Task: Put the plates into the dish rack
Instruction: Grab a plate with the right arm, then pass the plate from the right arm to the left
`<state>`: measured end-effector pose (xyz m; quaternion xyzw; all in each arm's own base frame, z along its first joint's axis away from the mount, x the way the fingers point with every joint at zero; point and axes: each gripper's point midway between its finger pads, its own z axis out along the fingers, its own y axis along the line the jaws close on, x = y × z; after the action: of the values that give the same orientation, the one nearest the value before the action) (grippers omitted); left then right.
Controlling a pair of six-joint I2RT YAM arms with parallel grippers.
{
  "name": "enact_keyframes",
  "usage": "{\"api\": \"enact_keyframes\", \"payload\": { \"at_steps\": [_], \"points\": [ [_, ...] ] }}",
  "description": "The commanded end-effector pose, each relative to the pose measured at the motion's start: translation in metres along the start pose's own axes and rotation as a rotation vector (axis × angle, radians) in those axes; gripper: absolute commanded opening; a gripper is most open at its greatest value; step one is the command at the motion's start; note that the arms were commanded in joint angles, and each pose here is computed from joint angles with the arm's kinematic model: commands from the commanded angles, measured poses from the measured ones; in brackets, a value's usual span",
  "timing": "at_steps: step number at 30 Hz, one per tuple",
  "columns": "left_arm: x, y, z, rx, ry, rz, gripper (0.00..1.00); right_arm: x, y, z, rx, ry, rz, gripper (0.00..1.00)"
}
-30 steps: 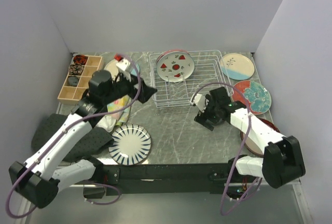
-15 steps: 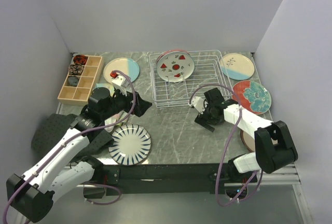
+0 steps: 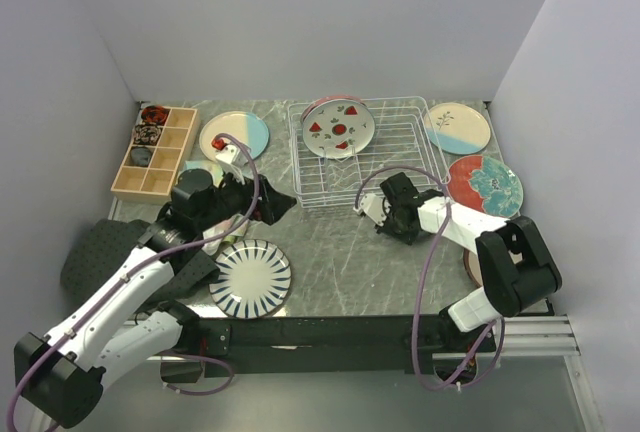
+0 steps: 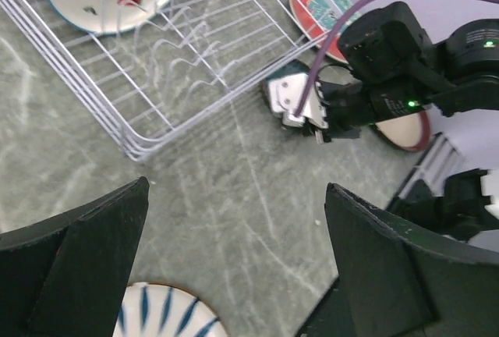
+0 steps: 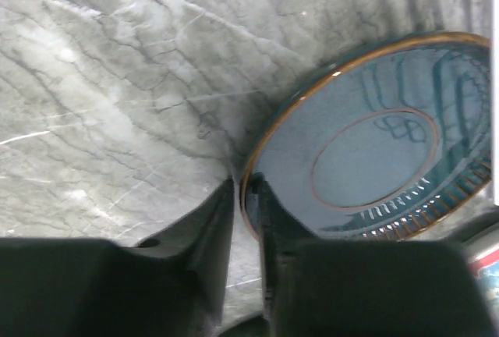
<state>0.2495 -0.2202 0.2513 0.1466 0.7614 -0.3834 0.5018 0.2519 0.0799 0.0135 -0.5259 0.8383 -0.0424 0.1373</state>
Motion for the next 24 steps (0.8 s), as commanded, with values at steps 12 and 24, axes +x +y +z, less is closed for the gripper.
{"api": "enact_keyframes", "payload": {
  "at_steps": [12,24],
  "points": [
    [0.051,-0.043,-0.008,0.244,0.125,-0.513,1.0,-0.033,0.046,-0.03,-0.274,-0.119,-0.043,0.0],
    [0.101,-0.038,0.019,0.07,0.217,-0.89,0.97,-0.08,0.079,-0.092,-0.365,-0.432,-0.199,0.0]
  ]
}}
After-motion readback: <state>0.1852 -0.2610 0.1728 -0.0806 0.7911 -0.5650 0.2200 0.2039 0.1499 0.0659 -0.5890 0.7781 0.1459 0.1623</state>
